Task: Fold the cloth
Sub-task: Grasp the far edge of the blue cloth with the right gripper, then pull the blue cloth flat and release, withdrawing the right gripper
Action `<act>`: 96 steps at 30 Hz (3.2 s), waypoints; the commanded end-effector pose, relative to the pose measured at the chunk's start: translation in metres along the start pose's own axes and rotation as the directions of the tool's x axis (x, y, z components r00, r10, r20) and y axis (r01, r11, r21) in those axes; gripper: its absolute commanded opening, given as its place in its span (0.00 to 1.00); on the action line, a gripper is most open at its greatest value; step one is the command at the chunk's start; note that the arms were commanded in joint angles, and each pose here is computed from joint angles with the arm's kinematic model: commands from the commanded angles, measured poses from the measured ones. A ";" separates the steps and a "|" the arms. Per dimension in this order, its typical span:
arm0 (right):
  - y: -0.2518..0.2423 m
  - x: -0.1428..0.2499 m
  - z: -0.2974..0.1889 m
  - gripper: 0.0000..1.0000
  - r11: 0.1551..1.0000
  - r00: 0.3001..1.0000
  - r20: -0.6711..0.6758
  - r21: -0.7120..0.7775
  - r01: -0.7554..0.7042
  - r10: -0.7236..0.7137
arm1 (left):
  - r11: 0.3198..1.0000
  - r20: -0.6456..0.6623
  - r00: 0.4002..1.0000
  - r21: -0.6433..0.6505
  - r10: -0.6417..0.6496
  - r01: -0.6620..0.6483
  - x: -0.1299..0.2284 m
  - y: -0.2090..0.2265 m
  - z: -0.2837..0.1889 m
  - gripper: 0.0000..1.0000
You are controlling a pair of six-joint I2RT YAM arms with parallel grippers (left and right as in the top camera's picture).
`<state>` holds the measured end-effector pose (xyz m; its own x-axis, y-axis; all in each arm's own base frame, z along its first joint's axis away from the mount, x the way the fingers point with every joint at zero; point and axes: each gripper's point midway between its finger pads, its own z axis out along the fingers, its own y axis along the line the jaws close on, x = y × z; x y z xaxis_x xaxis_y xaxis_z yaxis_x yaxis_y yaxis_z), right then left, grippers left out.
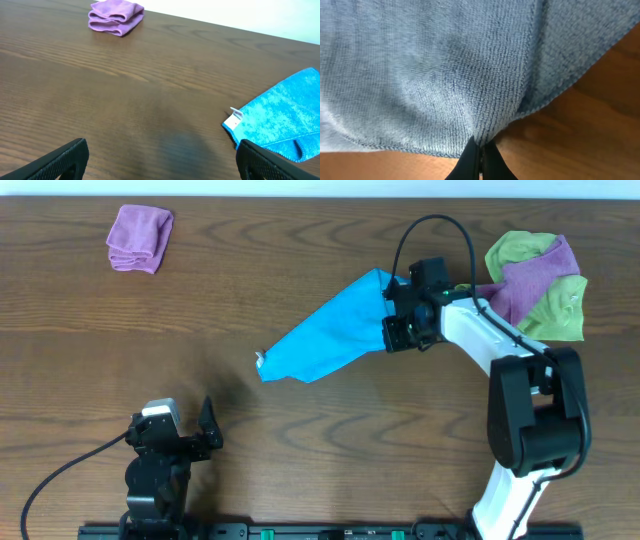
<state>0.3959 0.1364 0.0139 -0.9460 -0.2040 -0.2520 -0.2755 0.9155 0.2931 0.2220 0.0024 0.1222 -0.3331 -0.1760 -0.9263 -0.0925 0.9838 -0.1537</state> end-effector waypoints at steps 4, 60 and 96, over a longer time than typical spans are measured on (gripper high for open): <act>0.048 -0.058 -0.047 0.01 0.995 0.992 0.097 -0.041 0.090 -0.086 | 1.000 -0.016 1.000 -0.027 -0.001 0.000 0.008 0.006 0.003 0.95; 0.105 -0.047 0.048 0.70 0.838 0.838 -0.026 -0.012 0.545 -0.545 | 1.000 -0.016 1.000 -0.027 -0.001 0.000 0.008 0.006 0.003 0.95; 0.121 -0.014 -0.091 0.01 0.894 0.893 -0.098 0.049 0.445 -0.439 | 1.000 -0.016 1.000 -0.027 -0.001 0.000 0.008 0.006 0.003 0.95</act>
<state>0.3666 0.2269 0.1352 -0.7198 -0.6293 -0.2929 -0.6812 0.7215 0.1238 0.2220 0.0024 0.1222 -0.3331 -0.1760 -0.9263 -0.0925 0.9838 -0.1537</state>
